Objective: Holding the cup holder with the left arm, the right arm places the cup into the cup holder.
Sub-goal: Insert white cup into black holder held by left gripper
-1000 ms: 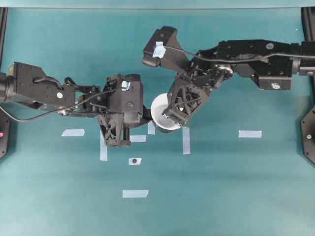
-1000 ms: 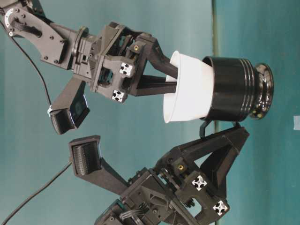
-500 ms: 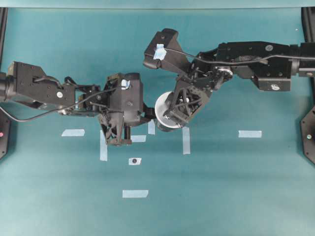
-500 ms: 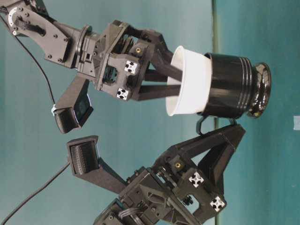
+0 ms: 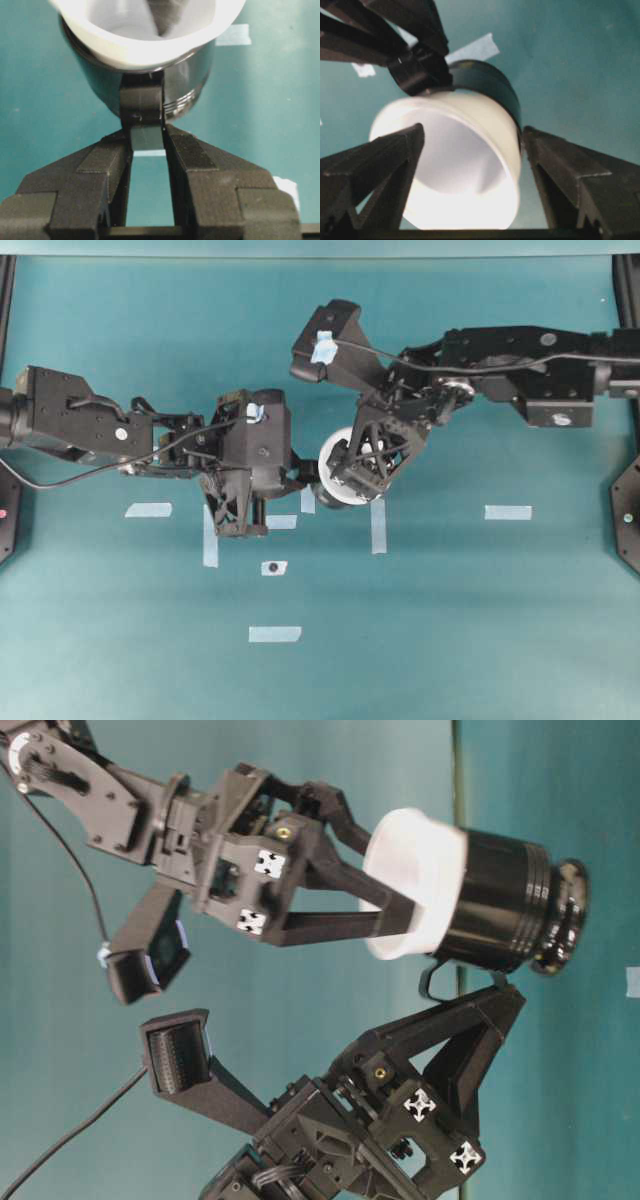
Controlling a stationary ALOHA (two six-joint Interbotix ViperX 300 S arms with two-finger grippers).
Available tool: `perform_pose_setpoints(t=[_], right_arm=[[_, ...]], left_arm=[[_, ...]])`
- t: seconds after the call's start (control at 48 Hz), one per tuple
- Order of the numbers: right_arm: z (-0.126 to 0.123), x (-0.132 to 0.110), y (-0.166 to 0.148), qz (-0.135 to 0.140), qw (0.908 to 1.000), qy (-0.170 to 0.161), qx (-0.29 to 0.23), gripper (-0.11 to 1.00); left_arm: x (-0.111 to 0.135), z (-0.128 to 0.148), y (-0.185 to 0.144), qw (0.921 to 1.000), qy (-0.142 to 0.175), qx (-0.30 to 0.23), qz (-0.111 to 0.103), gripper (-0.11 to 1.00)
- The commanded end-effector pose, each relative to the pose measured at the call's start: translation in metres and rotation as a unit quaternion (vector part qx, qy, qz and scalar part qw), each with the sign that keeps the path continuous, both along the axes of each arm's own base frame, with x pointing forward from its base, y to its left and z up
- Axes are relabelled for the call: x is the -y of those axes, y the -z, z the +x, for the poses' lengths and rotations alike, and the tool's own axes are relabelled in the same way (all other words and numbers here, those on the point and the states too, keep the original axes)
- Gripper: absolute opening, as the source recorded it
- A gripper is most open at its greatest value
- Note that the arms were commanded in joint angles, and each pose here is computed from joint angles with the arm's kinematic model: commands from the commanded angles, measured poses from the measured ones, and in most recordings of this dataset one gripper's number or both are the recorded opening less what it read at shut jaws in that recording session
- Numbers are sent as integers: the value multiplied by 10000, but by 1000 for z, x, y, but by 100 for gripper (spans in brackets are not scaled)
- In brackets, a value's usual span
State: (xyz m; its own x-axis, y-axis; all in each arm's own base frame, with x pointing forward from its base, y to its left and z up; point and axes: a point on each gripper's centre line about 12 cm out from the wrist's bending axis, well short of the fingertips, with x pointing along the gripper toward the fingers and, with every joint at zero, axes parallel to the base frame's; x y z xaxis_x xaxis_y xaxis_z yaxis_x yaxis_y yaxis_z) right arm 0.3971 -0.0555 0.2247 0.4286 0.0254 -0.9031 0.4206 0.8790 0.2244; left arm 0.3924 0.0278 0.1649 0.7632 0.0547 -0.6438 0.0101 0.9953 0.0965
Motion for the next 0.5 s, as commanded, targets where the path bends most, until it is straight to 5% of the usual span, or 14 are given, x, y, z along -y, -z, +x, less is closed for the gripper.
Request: perform_pose_setpoints(t=[0.0,0.479], right_arm=[[-6,-1,-51,-88,9977,39,673,88],[-14,-2,-67,-118,9961,45,876,88]], left_arm=[[1,4,-13,9996,22,275,23,25],[2,1,12,9984,18,568,7,25]])
